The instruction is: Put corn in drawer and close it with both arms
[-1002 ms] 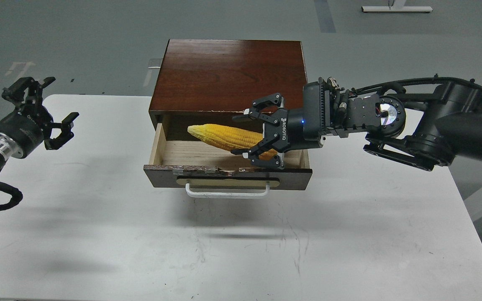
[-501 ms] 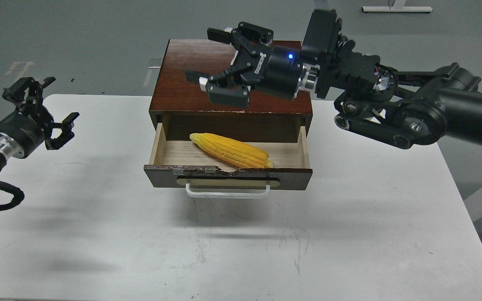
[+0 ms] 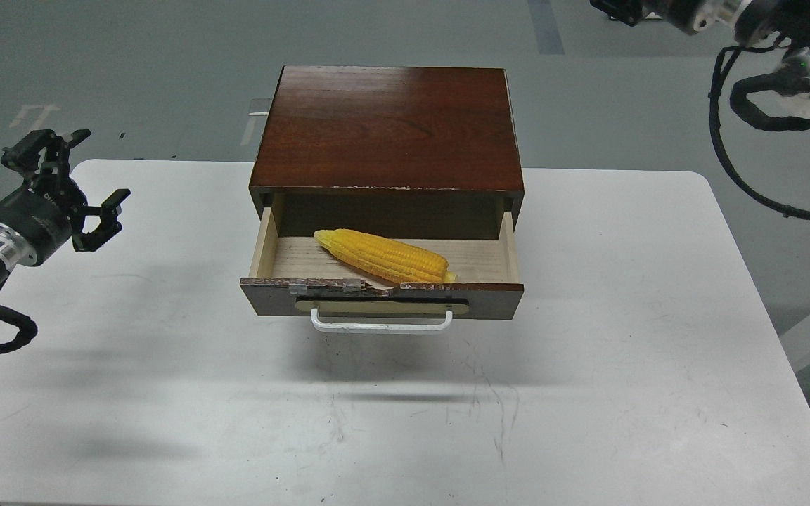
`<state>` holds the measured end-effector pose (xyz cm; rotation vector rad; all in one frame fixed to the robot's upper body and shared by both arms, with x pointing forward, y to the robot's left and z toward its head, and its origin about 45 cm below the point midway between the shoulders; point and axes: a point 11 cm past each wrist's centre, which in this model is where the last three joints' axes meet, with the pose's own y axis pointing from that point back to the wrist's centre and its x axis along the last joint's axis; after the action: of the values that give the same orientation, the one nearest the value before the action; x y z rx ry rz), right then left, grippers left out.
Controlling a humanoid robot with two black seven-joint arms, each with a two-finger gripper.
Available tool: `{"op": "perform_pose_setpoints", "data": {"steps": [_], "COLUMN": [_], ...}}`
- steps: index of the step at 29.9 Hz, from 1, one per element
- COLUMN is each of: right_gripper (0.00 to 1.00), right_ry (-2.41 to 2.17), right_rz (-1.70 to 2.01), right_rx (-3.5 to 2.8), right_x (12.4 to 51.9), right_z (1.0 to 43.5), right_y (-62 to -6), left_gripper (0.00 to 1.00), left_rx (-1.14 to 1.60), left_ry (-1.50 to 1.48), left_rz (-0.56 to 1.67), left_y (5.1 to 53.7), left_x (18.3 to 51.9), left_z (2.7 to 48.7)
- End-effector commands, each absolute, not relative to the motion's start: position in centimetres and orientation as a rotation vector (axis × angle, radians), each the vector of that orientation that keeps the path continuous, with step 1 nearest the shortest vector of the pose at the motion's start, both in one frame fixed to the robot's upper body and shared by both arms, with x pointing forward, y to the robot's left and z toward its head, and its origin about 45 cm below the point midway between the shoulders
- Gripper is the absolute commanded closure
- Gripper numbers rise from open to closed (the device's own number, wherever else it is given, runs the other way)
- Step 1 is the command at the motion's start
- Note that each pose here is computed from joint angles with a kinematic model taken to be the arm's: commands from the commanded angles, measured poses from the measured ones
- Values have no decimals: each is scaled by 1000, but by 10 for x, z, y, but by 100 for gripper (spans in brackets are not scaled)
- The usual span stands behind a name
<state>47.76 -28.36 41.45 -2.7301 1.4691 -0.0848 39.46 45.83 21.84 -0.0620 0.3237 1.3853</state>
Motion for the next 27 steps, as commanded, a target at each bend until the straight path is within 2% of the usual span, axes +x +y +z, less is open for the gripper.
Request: {"op": "perform_pose_setpoints", "data": {"steps": [1, 2, 5, 8, 12, 16, 17, 19, 24, 27], "right_gripper": [0, 0, 0, 0, 0, 0, 0, 0, 0, 0], "right_ry": [1580, 1580, 1663, 1718, 1741, 1766, 1782, 1808, 1855, 1878], "right_rz": [252, 253, 362, 452, 525, 581, 593, 602, 607, 609], "right_rx": [-2585, -2584, -2564, -2561, -2559, -2554, -2550, -2541, -2527, -2519], "right_x": [460, 460, 446, 434, 424, 413, 410, 407, 401, 399], "right_z": [369, 369, 331, 298, 274, 255, 250, 244, 239, 237], "right_y": [-342, -342, -364, -375, -379, -384, -388, -393, -406, -413], "left_gripper": [2, 2, 2, 2, 2, 2, 2, 2, 3, 13], "left_rx": [-60, -60, -70, -98, -83, 196, 297, 344, 312, 221], "left_ry": [315, 315, 292, 257, 121, -406, -698, -1029, -1413, -1504], "left_rz": [1377, 1376, 1331, 1225, 1176, 1142, 1092, 1017, 783, 626], "left_y": [458, 458, 449, 415, 383, 344, 324, 300, 256, 233], "left_x": [394, 394, 395, 395, 398, 405, 398, 383, 341, 314], "left_z": [222, 222, 237, 257, 277, 308, 322, 342, 364, 373]}}
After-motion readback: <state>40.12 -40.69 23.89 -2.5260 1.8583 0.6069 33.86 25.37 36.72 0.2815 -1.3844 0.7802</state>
